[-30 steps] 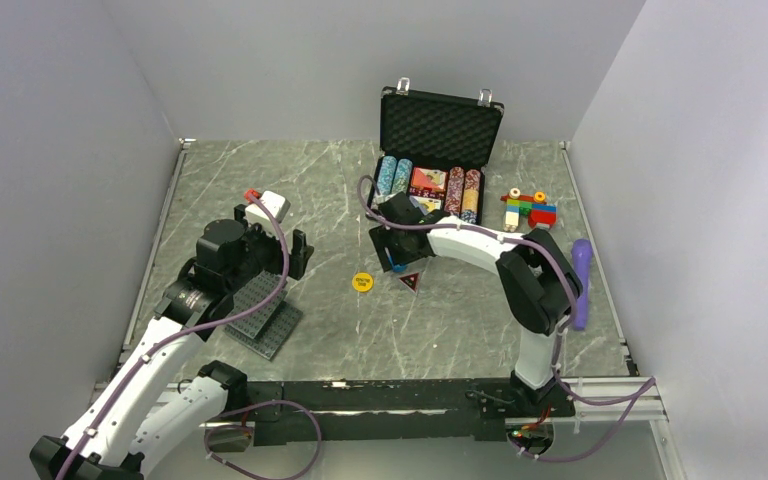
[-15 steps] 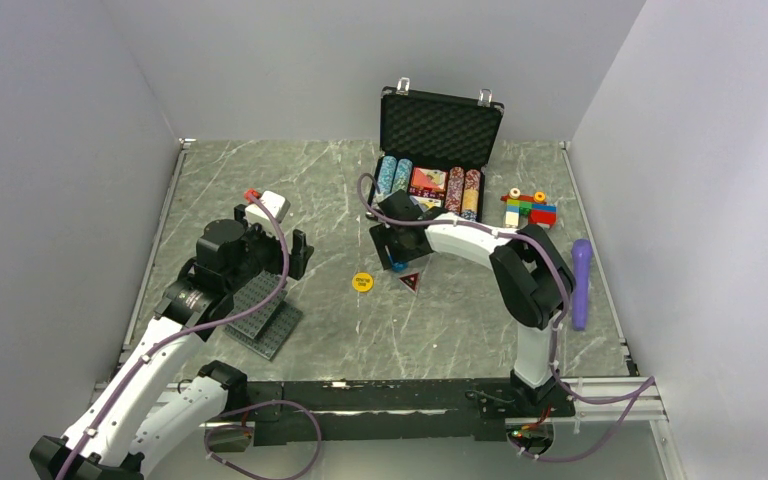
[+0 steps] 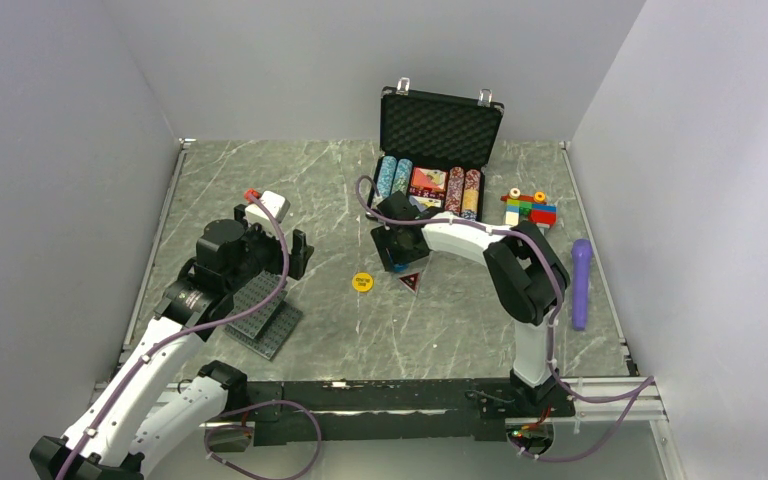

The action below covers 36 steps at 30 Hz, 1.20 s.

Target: Pack up texas hold em set

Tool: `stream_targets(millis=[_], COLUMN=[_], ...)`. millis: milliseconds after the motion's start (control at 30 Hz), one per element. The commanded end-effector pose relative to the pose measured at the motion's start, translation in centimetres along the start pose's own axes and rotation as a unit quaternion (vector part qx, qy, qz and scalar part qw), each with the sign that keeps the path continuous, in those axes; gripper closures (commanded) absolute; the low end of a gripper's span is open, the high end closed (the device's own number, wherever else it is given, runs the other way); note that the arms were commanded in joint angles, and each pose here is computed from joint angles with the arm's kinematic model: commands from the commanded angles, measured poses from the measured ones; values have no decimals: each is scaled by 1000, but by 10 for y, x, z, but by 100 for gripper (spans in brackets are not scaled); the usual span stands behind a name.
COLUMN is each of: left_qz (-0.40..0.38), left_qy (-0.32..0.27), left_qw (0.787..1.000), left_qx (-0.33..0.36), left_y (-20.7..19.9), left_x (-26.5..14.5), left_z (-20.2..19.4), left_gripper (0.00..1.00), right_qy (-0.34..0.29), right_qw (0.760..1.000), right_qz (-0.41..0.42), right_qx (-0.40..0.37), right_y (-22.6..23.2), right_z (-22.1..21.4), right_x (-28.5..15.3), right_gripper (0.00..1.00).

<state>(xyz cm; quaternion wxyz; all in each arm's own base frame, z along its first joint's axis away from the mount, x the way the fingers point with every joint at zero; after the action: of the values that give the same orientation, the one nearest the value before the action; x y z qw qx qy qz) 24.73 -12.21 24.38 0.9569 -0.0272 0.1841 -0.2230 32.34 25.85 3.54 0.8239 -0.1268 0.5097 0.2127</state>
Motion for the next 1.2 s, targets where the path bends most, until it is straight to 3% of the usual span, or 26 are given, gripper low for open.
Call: stream_targets(millis=[0, 767, 933, 1167], left_qz=[0, 0, 1, 2], left_qy=[-31, -31, -31, -30], left_qw=[1000, 1000, 1000, 1000], left_qx=[-5, -5, -5, -5], left_y=[-1, -1, -1, 0], left_x=[-4, -4, -4, -4], left_z=[17, 17, 17, 17], left_gripper=[1, 0, 0, 1], right_qy=[-13, 11, 17, 7], right_qw=[1000, 999, 999, 999], right_qz=[-10, -40, -43, -47], right_qx=[-2, -15, -18, -19], right_y=[-3, -10, -10, -12], right_z=[13, 1, -2, 3], right_x=[-4, 7, 9, 4], right_gripper=[34, 41, 48, 66])
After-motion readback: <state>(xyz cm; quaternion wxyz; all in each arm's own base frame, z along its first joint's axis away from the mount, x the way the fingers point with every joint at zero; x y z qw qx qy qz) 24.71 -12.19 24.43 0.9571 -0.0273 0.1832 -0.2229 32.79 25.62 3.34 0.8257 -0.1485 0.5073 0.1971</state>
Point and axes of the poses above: each gripper's point midway between its finger pads, its own x axis out along the fingers, its own y axis along the line the jaws close on, z = x × y, the point moved 2 cm from there along -x, back along the fingers, and after that the axes turned 6 degrees about -x, right-handed, at the moved point
